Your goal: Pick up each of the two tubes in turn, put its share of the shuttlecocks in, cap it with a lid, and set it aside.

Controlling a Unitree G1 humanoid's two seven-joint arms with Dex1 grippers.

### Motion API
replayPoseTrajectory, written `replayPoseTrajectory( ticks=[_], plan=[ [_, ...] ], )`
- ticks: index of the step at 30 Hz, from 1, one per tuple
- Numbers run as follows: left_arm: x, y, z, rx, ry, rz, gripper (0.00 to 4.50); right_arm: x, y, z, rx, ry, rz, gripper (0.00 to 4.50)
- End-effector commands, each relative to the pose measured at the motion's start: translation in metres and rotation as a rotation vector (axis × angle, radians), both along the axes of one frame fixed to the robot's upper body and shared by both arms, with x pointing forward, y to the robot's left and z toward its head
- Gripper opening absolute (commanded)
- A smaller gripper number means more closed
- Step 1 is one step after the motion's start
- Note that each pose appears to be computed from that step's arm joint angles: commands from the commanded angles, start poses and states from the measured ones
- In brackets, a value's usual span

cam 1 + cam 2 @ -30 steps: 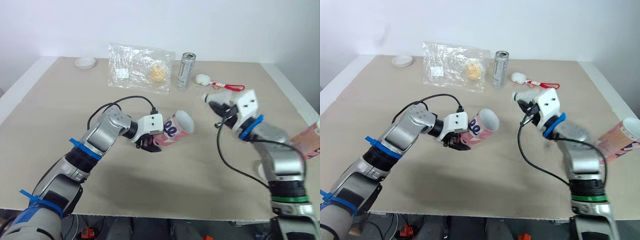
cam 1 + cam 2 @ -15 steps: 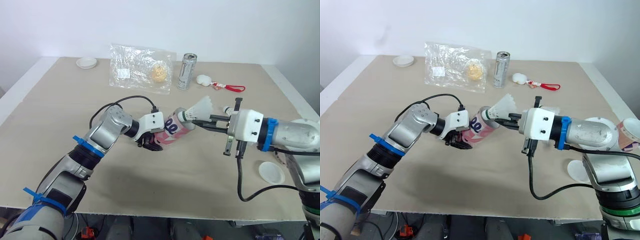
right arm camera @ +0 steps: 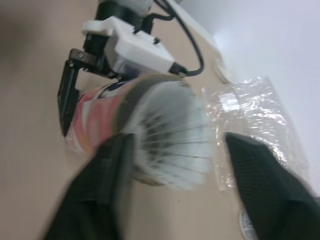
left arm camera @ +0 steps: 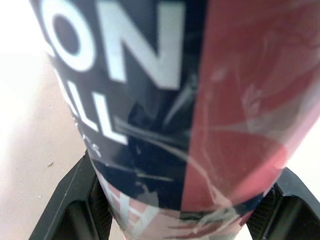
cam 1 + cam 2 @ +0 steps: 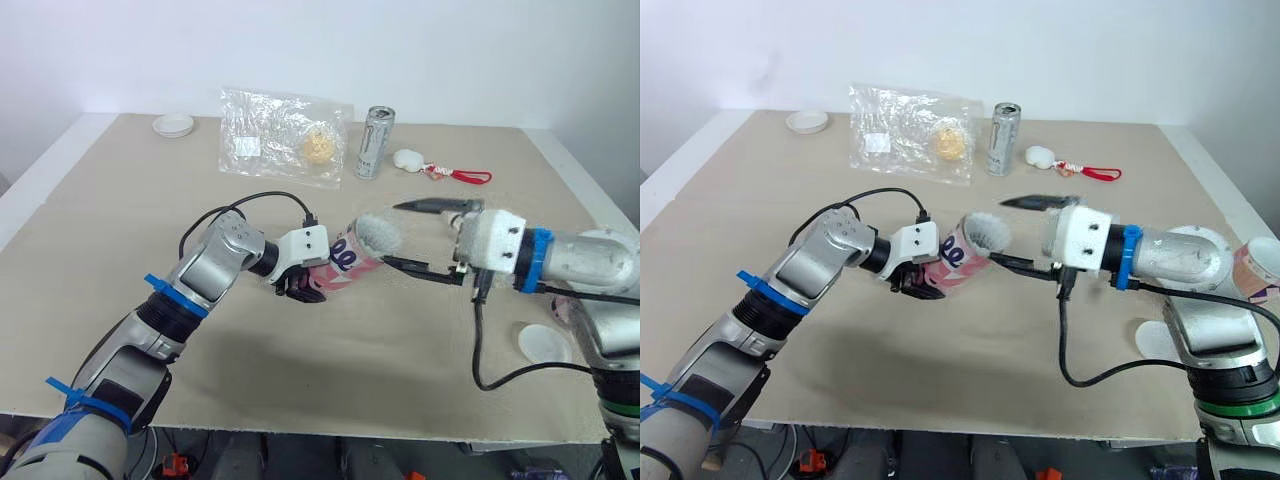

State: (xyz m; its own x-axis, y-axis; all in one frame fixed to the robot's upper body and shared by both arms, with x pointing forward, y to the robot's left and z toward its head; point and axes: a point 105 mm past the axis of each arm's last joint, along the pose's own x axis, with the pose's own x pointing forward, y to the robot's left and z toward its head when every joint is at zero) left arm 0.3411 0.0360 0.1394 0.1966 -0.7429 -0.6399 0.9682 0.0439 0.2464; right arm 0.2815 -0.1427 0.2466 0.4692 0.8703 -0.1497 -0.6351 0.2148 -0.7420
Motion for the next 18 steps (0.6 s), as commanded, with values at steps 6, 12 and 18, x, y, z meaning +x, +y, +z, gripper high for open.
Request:
replayPoseTrajectory(
  ticks=[6,12,18],
  plan=[
    [0.001,-0.003,-0.007,0.011,0.018,-0.003,2.88,0.001,-0.074,0.013,0.458,0.126,-0.440,4.47],
    [0.000,-0.008,-0.006,0.003,0.017,-0.020,2.88,-0.003,-0.124,-0.037,0.729,0.255,-0.856,4.47],
    [-0.001,-0.012,-0.007,-0.004,0.017,-0.027,2.88,-0.007,-0.139,-0.077,0.756,0.330,-1.031,4.47]
  ],
)
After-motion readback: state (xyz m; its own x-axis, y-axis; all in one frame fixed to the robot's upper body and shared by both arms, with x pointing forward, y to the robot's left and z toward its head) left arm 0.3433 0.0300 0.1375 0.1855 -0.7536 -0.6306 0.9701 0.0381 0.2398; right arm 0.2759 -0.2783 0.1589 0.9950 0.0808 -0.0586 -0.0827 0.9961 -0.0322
